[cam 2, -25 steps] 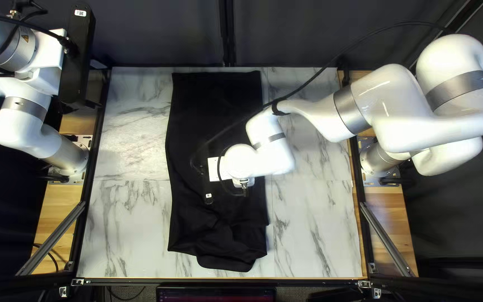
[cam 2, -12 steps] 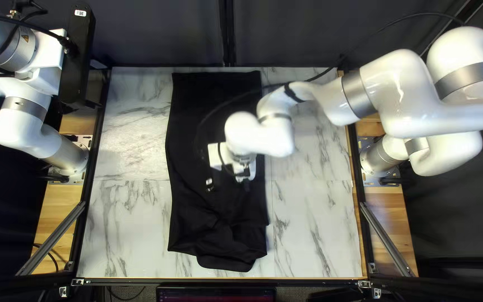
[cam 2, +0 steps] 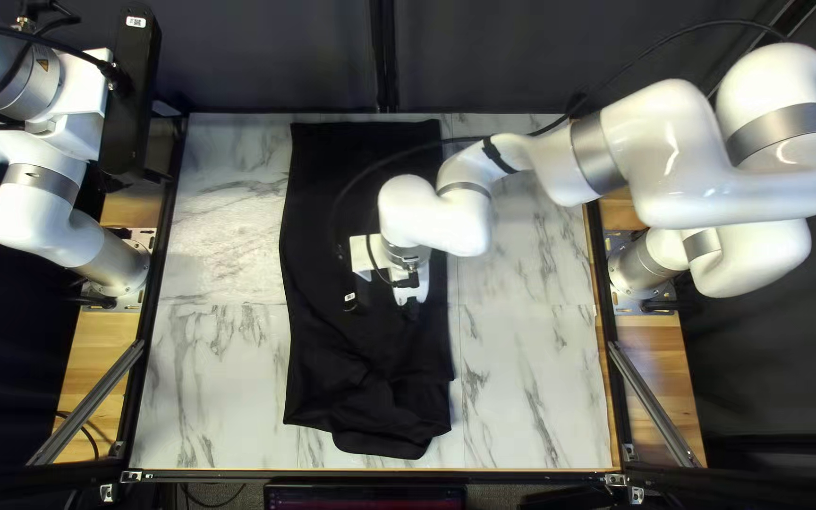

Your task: Fold t-shirt

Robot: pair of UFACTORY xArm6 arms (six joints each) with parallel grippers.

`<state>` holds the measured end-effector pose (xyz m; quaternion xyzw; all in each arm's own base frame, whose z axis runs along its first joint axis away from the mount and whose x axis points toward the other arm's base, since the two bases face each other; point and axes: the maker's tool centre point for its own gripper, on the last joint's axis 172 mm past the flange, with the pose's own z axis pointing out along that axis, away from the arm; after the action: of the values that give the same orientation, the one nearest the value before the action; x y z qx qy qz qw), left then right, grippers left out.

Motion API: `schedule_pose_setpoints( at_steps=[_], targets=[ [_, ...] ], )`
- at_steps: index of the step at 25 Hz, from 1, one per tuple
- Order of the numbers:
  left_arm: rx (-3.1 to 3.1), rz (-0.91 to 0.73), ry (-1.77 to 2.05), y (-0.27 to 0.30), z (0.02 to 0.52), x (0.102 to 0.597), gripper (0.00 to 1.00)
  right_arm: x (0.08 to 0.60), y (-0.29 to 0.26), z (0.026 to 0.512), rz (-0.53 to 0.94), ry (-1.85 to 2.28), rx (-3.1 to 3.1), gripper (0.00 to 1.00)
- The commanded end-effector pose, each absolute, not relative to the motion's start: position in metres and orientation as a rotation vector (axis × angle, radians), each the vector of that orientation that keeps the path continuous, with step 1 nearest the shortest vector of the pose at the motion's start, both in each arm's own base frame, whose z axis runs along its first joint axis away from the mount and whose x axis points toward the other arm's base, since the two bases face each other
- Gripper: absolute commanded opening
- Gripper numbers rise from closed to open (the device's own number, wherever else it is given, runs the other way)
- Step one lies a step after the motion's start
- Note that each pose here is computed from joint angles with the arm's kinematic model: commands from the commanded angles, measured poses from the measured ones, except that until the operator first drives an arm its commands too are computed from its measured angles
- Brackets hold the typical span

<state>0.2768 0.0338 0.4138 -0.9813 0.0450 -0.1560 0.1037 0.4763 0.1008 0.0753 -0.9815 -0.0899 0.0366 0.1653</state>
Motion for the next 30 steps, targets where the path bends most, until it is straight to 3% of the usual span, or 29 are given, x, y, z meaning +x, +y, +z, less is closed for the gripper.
schedule_pose_setpoints(
  at_steps=[1,18,30],
  targets=[
    [-2.894,-0.460,0.133,0.034,0.414,0.277,1.00,0.473,0.097,0.058,0.160,-0.244,-2.748,1.00],
    [-2.894,-0.460,0.133,0.034,0.414,0.277,1.00,0.479,0.118,0.032,0.113,-0.265,-2.713,1.00],
    [-2.894,-0.460,0.133,0.034,0.414,0.277,1.00,0.500,0.132,0.041,0.064,-0.318,-2.697,1.00]
  ],
)
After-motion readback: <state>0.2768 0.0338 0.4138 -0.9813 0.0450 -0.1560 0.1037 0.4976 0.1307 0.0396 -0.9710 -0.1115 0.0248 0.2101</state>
